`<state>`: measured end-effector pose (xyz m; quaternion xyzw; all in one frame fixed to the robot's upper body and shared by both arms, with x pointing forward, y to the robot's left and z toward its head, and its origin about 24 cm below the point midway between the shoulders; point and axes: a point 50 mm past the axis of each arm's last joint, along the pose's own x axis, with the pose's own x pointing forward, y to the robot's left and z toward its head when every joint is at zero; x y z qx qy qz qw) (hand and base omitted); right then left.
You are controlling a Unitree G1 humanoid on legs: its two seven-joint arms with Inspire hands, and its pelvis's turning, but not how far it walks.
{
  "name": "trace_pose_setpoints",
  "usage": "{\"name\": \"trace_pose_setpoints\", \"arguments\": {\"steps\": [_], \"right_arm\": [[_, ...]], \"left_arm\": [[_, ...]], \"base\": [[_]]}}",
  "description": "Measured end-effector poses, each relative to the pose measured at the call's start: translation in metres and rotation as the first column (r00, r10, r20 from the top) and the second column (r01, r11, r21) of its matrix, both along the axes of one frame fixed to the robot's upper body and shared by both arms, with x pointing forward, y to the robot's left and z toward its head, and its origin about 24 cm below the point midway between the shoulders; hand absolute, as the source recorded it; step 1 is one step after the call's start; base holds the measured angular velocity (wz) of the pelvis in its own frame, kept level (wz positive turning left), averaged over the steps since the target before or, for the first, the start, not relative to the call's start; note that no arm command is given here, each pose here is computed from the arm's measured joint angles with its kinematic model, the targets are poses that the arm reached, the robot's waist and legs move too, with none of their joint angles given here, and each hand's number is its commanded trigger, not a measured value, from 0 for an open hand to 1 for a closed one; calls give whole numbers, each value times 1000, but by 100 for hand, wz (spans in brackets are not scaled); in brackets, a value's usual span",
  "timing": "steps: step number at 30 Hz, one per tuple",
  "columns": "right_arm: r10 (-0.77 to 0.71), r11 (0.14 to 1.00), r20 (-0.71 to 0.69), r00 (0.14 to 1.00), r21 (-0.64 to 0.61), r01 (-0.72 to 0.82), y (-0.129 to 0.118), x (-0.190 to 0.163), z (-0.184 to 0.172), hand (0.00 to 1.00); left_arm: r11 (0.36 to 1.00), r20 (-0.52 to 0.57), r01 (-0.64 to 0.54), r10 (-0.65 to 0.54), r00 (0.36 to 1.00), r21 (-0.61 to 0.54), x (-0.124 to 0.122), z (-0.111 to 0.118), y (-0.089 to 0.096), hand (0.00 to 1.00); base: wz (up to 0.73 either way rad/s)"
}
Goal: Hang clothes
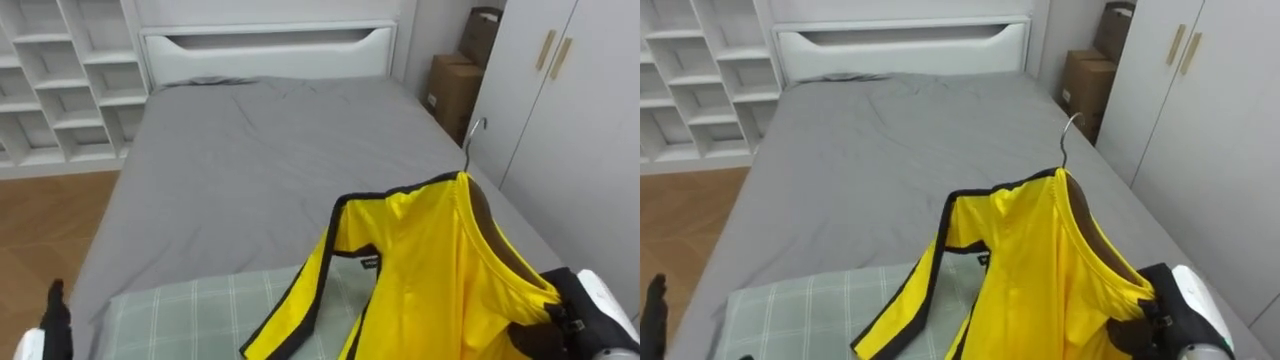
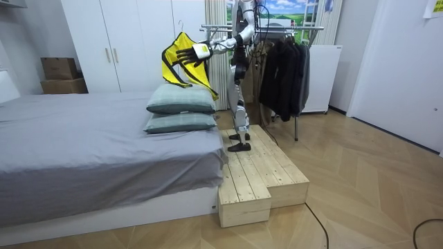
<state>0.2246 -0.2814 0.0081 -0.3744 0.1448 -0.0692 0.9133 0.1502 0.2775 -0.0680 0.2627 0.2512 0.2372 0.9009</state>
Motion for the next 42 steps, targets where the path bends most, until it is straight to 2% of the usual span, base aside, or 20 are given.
{"name": "trace_pose_setpoints", "arguments": {"steps": [4,9,18,21,25,29,42], "right_arm": [[16,1000,39,999,-27,-15,2,0,10,100],[27,998,76,997,-65,-22,3,-2,20,100],[-5,997,25,1000,-72,7,-2,-19,7,100],[-5,998,21,1000,-64,6,-1,-20,5,100],[-5,998,23,1000,-65,6,-1,-20,6,100],[-2,998,34,999,-68,4,0,-19,8,100],[18,999,77,997,-52,-14,7,-17,15,100]], "left_arm": [[999,-111,-31,29,993,-20,-20,-20,2,0],[995,-309,-80,57,949,-64,-61,-52,1,0],[977,-514,-186,108,851,-102,-120,-74,0,0],[974,-554,-199,105,826,-111,-131,-77,-1,0],[973,-562,-203,106,820,-113,-134,-78,-1,0],[967,-544,-216,110,832,-134,-127,-78,-2,0],[976,-559,-114,-11,829,-188,-109,-82,-13,0]], "base": [[-10],[-7],[-6],[-8],[-6],[0],[-7]]}}
